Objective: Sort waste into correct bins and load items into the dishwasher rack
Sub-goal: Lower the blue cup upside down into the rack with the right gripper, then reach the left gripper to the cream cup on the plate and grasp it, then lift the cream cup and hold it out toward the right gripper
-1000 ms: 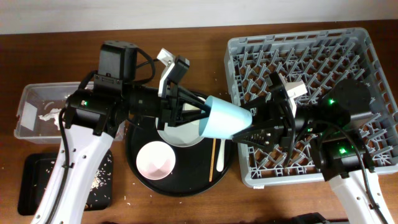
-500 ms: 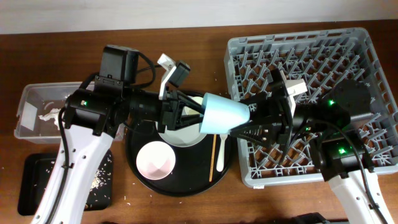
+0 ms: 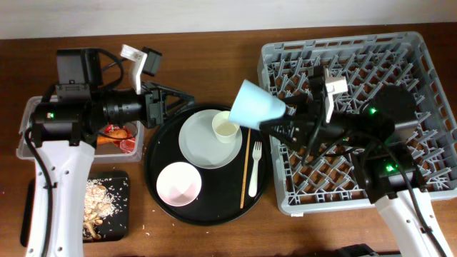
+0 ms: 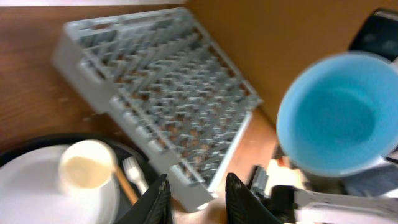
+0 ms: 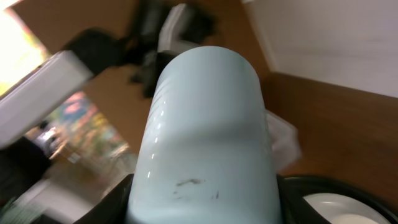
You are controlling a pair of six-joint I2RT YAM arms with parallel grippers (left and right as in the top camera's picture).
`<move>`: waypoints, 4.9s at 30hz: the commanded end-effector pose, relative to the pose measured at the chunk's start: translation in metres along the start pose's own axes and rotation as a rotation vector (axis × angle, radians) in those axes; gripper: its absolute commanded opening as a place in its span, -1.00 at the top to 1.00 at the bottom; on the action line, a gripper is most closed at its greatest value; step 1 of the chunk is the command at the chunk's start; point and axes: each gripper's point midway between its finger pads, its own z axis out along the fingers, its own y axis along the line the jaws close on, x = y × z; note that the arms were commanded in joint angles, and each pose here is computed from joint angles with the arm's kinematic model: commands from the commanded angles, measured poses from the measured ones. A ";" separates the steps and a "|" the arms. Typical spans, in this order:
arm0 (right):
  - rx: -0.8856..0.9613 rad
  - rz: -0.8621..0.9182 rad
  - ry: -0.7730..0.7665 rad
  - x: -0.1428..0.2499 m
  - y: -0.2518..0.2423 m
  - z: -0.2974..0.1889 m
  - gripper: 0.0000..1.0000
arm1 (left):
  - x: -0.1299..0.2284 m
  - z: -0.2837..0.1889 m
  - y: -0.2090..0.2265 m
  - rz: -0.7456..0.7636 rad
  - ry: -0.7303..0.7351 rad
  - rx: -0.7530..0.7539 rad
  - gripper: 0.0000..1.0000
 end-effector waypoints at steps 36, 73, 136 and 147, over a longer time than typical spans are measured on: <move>1.274 0.176 0.659 0.076 -0.258 -0.092 0.17 | 0.020 -0.012 0.059 -0.068 0.073 -0.352 -0.98; 1.235 0.298 0.764 0.121 -0.292 -0.099 -0.53 | 0.024 -0.012 0.058 -0.087 0.088 -0.351 -0.98; 0.968 0.183 0.557 0.013 -0.146 -0.086 -0.97 | 0.147 0.157 0.170 -0.437 0.498 -0.791 0.23; 0.968 0.183 0.556 0.013 -0.146 -0.086 -0.97 | 0.144 0.155 0.174 -0.433 0.491 -0.807 0.99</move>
